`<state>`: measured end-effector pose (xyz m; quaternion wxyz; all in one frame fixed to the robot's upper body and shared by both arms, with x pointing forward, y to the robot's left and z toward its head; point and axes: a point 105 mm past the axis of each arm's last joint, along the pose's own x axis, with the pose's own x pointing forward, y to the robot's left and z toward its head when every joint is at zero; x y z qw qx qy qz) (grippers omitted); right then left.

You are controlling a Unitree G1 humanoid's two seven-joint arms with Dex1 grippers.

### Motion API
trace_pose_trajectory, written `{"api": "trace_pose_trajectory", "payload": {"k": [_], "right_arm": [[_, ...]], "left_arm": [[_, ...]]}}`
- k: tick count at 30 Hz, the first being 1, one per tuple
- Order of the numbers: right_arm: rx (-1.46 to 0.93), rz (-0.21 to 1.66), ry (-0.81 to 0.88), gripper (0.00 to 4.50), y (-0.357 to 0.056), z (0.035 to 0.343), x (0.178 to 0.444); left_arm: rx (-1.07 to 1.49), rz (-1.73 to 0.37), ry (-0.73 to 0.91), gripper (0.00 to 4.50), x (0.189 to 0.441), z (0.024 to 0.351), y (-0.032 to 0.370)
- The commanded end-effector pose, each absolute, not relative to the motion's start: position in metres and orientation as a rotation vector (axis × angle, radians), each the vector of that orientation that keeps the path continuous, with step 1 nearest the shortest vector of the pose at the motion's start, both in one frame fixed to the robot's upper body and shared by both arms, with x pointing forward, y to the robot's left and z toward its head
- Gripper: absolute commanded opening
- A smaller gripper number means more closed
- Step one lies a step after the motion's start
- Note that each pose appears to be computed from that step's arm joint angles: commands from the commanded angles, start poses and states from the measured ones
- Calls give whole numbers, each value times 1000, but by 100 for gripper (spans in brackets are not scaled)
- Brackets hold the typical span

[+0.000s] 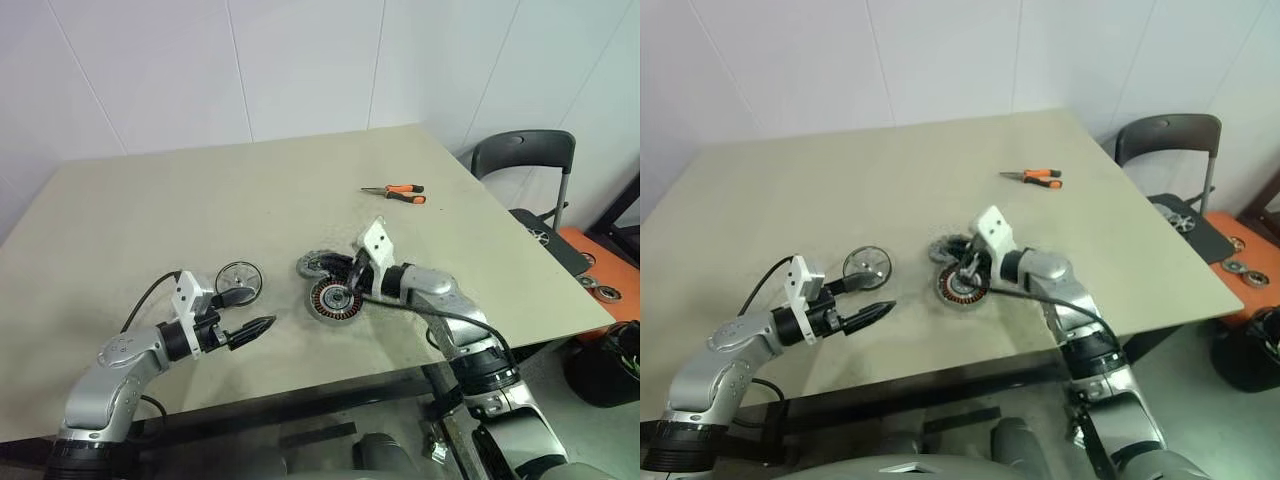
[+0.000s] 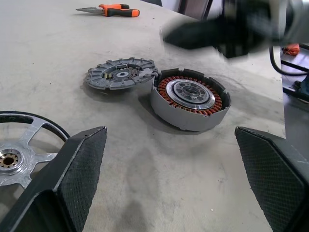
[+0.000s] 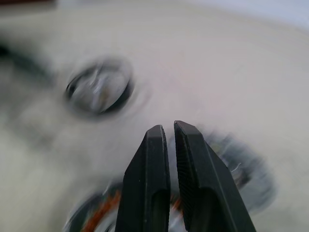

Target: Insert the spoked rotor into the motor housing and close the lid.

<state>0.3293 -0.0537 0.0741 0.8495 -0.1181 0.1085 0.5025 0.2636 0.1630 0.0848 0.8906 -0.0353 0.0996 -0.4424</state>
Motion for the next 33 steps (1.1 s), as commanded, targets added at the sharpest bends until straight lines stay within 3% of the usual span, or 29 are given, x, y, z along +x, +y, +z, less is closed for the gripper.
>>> {"api": "trace_pose_trajectory", "payload": {"k": [1, 5, 10, 16, 18, 22, 25, 33], "right_arm": [[-368, 1098, 315, 38, -59, 41, 318], [-281, 1060, 318, 38, -61, 39, 320], [-3, 1006, 184, 38, -57, 99, 343], [186, 1004, 165, 38, -56, 130, 350], [127, 1015, 188, 38, -53, 122, 347], [-213, 1125, 285, 38, -49, 70, 317], [-233, 1088, 331, 38, -56, 51, 317], [-87, 966, 269, 38, -69, 73, 342]], "left_arm": [[-49, -932, 150, 450, 266, 98, 160], [-47, -928, 150, 450, 266, 99, 161], [-46, -924, 153, 450, 264, 98, 162], [-52, -930, 155, 450, 263, 98, 160], [-53, -930, 153, 450, 263, 98, 160], [-53, -928, 153, 450, 265, 98, 161], [-55, -925, 152, 450, 266, 98, 161], [-54, -920, 152, 450, 266, 98, 162]]}}
